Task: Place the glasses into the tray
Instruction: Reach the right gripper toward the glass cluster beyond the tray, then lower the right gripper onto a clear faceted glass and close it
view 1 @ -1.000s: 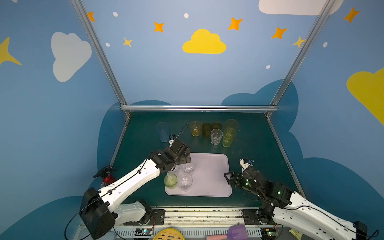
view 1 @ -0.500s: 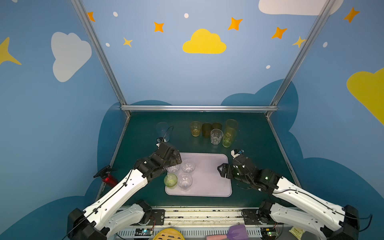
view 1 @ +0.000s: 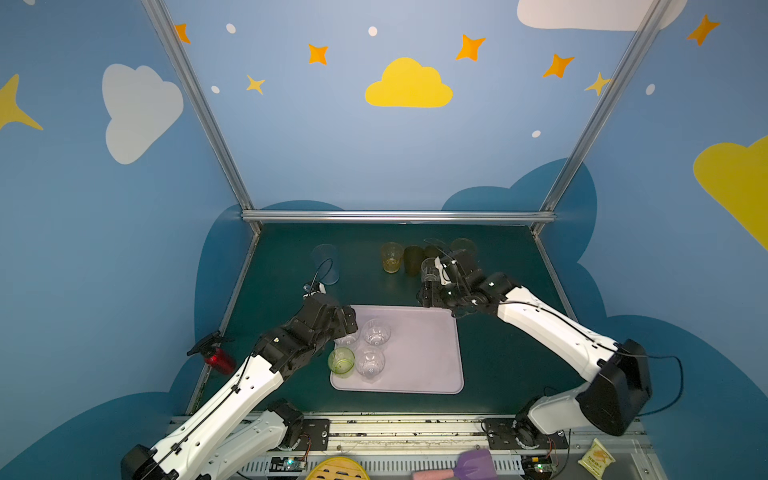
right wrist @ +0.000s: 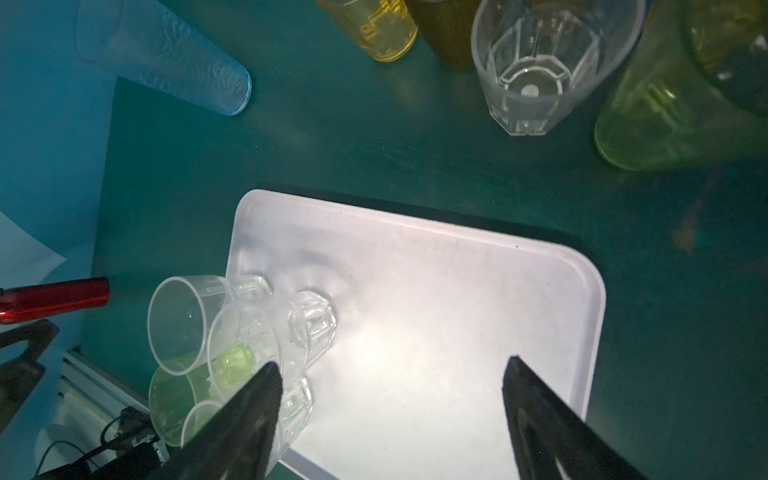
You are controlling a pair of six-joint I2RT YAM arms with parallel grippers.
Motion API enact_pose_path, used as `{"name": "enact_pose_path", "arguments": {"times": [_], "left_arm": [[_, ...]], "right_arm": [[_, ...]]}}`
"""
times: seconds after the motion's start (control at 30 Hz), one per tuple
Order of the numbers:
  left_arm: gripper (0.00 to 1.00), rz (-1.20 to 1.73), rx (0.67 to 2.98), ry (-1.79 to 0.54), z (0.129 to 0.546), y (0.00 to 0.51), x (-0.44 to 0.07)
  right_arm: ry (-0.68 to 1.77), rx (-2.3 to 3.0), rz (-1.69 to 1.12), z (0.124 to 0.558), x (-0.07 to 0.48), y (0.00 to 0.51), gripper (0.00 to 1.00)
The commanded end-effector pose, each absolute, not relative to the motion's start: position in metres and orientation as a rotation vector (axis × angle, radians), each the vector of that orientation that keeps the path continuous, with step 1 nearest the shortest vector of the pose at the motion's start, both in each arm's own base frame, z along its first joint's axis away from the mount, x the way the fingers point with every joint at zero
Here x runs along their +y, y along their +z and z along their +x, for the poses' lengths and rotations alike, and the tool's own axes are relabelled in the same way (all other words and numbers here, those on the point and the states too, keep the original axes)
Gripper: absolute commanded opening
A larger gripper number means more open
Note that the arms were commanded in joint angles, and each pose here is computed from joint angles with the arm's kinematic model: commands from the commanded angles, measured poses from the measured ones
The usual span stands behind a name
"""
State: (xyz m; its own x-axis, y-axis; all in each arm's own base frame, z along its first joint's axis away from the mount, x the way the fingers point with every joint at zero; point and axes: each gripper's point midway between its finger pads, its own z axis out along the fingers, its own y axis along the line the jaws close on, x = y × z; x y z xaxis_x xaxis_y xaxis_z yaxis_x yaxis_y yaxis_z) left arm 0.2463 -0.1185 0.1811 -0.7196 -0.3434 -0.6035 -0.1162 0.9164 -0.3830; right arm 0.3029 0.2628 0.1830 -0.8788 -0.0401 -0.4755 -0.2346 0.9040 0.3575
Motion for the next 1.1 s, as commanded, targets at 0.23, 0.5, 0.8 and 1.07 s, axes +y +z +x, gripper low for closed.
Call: {"name": "enact_pose_path", "arguments": {"times": [0.23, 0.5, 0.8, 1.07], "left_arm": [[1.0, -0.236, 2.363, -0.745, 0.241, 0.206, -0.164], [1.0, -0.248, 2.365, -0.762, 0.241, 0.206, -0.165], [1.0, -0.259, 2.369, -0.756, 0.244, 0.2, -0.166], [1.0, -0.252, 2.383, -0.749, 0.247, 0.197, -0.169]], "right_arm": [[0.514, 2.634, -0.363, 0.346, 0.27, 0.18, 0.75], [0.469, 2.664, -0.404, 0.378, 0.277, 0.168, 0.52], [0.312, 2.692, -0.438, 0.402, 0.273, 0.146, 0.38], [0.219, 2.689, -0.452, 0.418, 0.27, 0.136, 0.31]]}}
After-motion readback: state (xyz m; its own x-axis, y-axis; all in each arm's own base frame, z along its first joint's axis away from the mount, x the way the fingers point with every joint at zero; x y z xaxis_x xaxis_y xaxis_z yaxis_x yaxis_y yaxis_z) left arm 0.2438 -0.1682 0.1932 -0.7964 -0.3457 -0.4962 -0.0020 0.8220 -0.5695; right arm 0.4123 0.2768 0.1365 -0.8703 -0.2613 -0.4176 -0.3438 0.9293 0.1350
